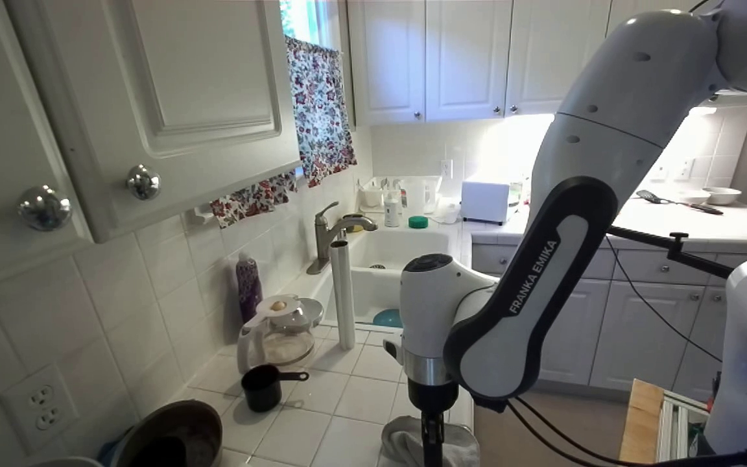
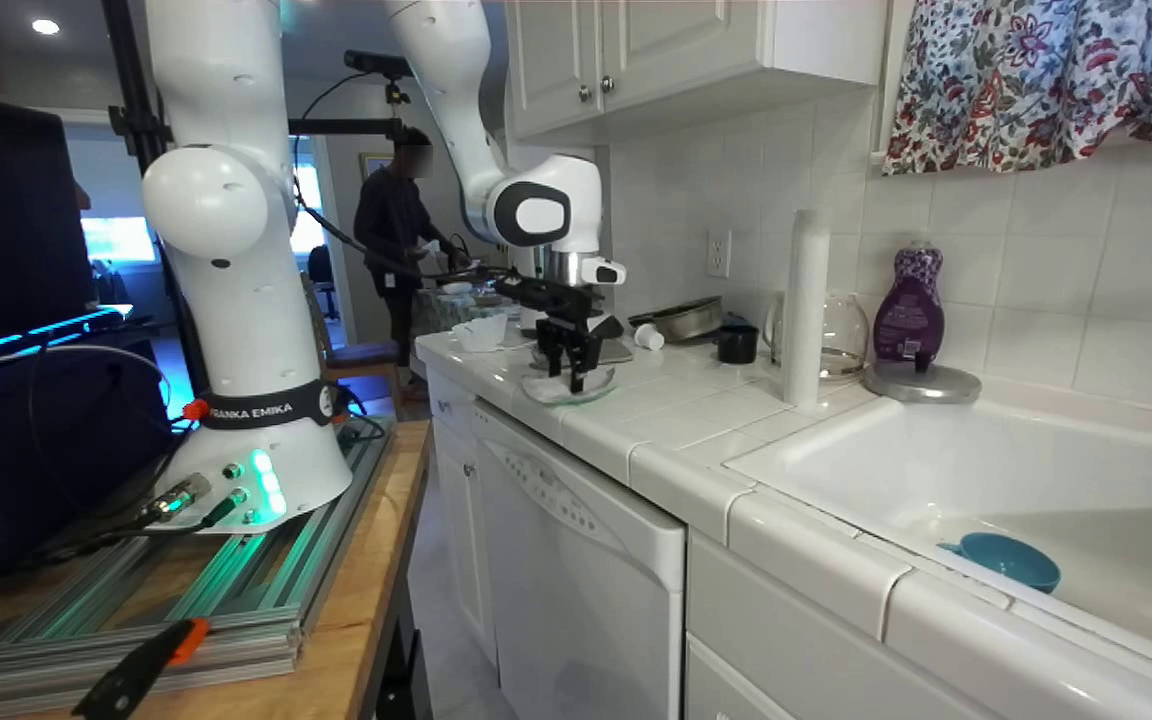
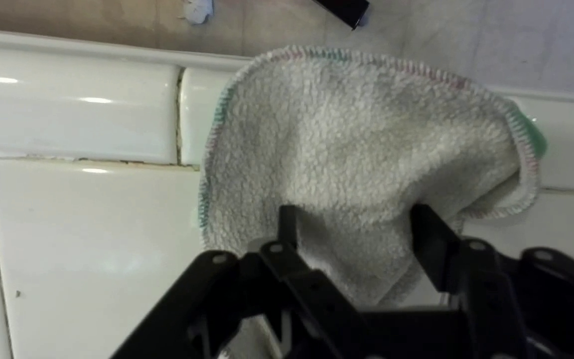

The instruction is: Use the white towel to clean the surface

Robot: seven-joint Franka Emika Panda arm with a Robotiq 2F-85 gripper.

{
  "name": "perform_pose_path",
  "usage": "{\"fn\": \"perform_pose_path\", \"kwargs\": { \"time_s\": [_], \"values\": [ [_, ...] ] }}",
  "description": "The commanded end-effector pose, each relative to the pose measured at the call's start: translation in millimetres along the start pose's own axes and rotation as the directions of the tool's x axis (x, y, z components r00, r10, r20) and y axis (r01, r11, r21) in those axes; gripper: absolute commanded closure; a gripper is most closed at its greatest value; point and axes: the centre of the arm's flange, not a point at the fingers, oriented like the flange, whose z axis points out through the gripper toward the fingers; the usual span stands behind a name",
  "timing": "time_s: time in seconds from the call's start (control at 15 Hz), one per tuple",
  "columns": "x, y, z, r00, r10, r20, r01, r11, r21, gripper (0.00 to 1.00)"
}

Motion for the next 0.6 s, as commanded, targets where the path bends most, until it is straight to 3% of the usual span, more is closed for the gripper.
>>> {"fn": "perform_pose_path", "kwargs": {
  "time_s": [0.0, 0.27, 0.53],
  "values": [
    [9.5, -3.4, 9.1, 1.0, -0.011, -0.004, 0.011, 1.0, -0.022, 0.7],
    [9.6, -5.4, 8.3, 1.0, -0.014, -0.009, 0.014, 1.0, -0.025, 0.98],
    [4.6, 18.7, 10.9, 0.999, 0.038, -0.034, -0.038, 0.999, -0.019, 0.97]
  ]
}}
